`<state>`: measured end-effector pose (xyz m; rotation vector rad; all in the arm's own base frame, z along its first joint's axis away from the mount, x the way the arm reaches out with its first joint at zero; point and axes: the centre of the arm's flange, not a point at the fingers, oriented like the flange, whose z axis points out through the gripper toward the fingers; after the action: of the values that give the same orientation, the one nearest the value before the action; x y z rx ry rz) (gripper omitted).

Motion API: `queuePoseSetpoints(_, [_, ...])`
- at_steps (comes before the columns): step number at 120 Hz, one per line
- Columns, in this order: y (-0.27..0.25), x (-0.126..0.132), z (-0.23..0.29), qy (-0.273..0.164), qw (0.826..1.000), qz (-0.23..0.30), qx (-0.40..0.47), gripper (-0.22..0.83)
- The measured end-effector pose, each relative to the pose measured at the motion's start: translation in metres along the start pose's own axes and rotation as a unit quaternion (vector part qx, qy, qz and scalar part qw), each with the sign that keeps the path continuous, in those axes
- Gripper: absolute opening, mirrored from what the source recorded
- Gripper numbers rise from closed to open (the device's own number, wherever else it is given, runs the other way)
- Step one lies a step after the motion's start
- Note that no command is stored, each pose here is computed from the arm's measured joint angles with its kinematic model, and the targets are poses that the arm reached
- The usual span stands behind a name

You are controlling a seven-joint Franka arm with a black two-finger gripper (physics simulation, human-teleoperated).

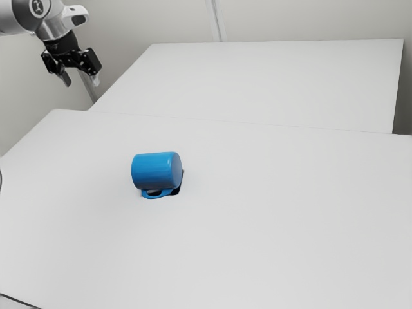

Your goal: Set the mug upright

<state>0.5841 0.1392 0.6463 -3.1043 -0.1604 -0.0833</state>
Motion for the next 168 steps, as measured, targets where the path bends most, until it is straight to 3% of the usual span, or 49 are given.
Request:
queuePoseSetpoints(18, [-0.005,-0.007,0.005,-0.020,0.999,-0.007,-0.031,0.60])
queuePoseSetpoints(33, [-0.023,-0.028,0.040,-0.050,0.991,-0.037,-0.116,0.60])
queuePoseSetpoints(41, [-0.041,-0.046,0.086,-0.070,0.978,-0.064,-0.184,0.60])
queuePoseSetpoints(55, [-0.065,-0.075,0.167,-0.072,0.940,-0.117,-0.311,0.60])
queuePoseSetpoints(70, [-0.065,-0.092,0.223,-0.034,0.899,-0.145,-0.411,0.60])
queuePoseSetpoints(96, [-0.053,-0.094,0.270,0.053,0.856,-0.135,-0.497,0.60])
queuePoseSetpoints(115, [-0.072,-0.101,0.291,0.104,0.846,-0.126,-0.507,0.60])
queuePoseSetpoints(131, [-0.073,-0.097,0.326,0.119,0.840,-0.118,-0.516,0.60])
queuePoseSetpoints(168, [-0.064,-0.091,0.354,0.168,0.824,-0.094,-0.532,0.60])
